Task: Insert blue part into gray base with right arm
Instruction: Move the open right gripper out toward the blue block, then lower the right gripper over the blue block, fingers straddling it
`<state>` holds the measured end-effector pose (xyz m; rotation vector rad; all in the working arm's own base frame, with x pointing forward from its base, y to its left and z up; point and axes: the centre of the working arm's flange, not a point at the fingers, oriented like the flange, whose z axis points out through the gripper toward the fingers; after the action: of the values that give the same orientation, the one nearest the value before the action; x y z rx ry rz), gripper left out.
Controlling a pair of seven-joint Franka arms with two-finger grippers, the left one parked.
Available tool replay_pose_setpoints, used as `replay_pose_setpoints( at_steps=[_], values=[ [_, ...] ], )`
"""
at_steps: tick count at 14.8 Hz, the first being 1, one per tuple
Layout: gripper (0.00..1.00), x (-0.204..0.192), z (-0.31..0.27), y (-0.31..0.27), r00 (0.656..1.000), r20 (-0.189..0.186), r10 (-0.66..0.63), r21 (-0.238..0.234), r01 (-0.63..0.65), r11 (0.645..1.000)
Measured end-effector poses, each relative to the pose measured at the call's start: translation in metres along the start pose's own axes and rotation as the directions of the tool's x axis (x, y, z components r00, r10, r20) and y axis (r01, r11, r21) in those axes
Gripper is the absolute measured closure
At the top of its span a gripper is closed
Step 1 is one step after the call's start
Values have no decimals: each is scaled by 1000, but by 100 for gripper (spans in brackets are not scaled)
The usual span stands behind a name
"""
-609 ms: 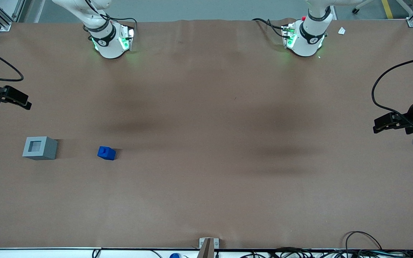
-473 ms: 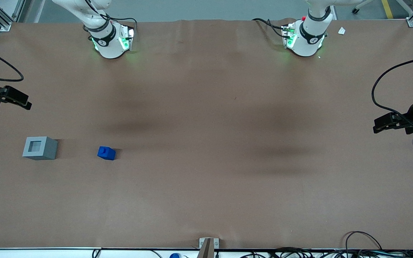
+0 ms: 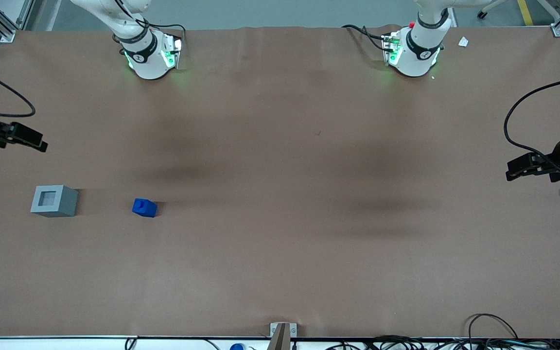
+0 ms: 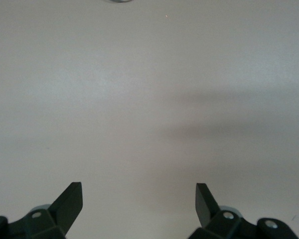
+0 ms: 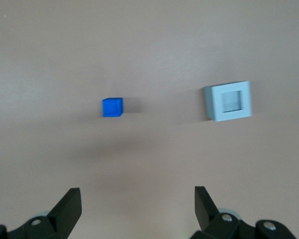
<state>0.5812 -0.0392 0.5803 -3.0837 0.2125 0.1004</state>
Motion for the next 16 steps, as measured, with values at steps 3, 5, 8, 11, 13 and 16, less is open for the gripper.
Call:
replay_pose_setpoints(
  at_steps=[3, 5, 8, 11, 13, 16],
  values=[
    [0, 22, 48, 7, 999, 32, 8, 25, -9, 1000],
    [0, 31, 72, -3, 999, 38, -10, 20, 9, 1000],
    [0, 42, 102, -31, 999, 33, -35, -21, 36, 999],
    [0, 56, 141, -54, 999, 27, -44, -26, 44, 999],
    [0, 69, 179, -61, 999, 29, -35, -24, 36, 999],
    [0, 83, 242, -64, 998, 61, -19, -22, 20, 1000]
  ],
)
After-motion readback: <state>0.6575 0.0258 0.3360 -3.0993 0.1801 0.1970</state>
